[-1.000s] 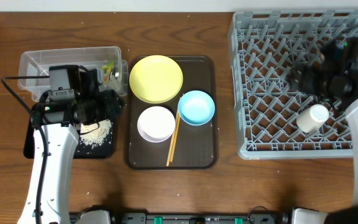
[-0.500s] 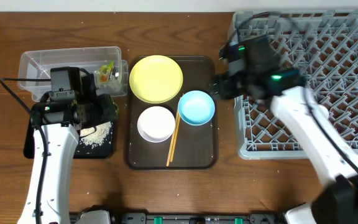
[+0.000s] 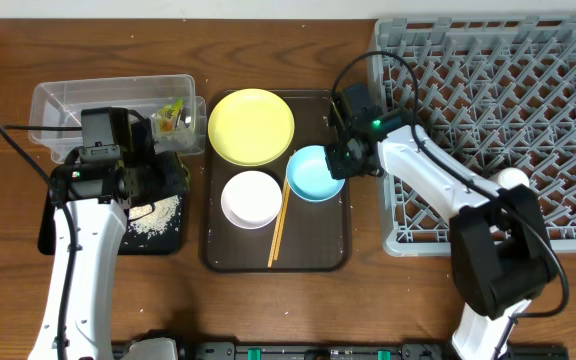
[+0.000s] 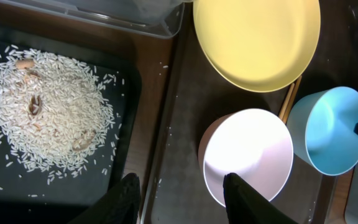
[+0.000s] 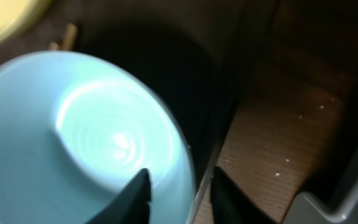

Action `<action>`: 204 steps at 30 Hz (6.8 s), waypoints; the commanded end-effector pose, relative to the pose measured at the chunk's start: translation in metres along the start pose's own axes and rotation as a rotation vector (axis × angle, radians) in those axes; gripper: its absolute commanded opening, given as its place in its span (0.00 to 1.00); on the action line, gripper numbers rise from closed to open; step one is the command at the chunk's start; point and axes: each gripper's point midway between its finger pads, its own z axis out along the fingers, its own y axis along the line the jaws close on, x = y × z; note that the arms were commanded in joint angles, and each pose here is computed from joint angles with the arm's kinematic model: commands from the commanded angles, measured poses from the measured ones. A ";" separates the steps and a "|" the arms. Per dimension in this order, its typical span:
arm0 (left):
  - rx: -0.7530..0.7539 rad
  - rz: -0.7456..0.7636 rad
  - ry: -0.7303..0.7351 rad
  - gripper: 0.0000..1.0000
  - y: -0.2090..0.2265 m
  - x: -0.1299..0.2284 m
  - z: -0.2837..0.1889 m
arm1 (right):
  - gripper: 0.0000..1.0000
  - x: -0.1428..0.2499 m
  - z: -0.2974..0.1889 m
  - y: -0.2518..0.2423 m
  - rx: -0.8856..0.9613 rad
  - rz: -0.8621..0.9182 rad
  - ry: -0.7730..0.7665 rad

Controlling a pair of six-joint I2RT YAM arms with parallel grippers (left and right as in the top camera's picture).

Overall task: Sort waste into correct bins and load items into the dishwasher rack
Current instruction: 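Move the right gripper to the light-blue bowl and grasp its rim, then carry the light-blue bowl right and set it upright in the rack, then reach the right gripper to the white bowl and grasp its rim, then carry the white bowl into the rack beside the blue bowl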

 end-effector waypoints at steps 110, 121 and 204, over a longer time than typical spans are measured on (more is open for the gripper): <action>-0.239 -0.098 -0.002 0.47 0.041 0.006 -0.008 | 0.56 -0.090 -0.131 0.013 -0.182 -0.081 -0.431; -0.336 -0.175 -0.009 0.56 0.058 0.010 -0.013 | 0.53 -0.021 -0.056 0.097 -0.279 -0.223 -0.118; -0.332 -0.174 -0.008 0.57 0.057 0.010 -0.012 | 0.01 -0.154 -0.178 -0.317 1.322 -0.103 -0.486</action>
